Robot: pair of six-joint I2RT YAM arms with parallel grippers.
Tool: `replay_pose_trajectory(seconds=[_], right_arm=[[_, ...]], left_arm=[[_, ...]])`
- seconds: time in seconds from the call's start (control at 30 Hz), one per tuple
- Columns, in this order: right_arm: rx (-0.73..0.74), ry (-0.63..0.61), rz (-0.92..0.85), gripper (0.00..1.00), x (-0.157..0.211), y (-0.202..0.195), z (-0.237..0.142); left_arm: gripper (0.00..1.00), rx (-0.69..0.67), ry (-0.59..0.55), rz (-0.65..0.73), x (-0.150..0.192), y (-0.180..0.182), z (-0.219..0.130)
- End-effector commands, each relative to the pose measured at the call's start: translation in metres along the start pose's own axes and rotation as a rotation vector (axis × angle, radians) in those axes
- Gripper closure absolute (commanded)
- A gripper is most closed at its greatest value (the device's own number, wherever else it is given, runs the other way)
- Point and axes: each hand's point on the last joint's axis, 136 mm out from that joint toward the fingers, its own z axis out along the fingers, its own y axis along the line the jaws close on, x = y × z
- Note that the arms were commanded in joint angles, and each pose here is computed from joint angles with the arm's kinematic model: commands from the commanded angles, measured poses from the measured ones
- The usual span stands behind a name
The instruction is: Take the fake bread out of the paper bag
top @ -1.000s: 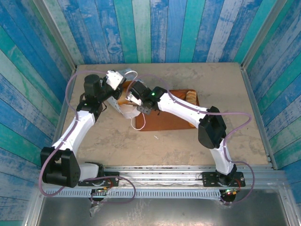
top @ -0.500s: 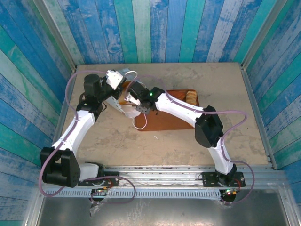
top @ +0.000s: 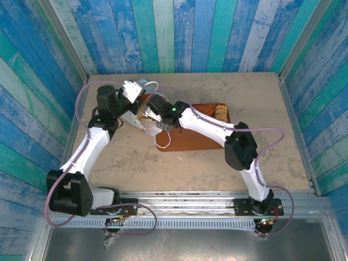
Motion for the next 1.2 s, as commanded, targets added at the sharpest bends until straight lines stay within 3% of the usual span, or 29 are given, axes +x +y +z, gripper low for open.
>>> replay_pose_trajectory(seconds=[0.0, 0.7, 1.17], right_arm=[[0.074, -0.091, 0.074, 0.62, -0.016, -0.023, -0.029], [0.195, -0.153, 0.14, 0.66, -0.012, -0.046, -0.086], [0.248, -0.104, 0.096, 0.65, 0.006, -0.03, -0.121]], left_arm=[[1.0, -0.022, -0.062, 0.025, -0.02, 0.009, 0.003], [1.0, -0.049, -0.038, 0.021, -0.009, 0.01, 0.001], [1.0, -0.084, -0.039, 0.019, -0.009, 0.014, -0.002]])
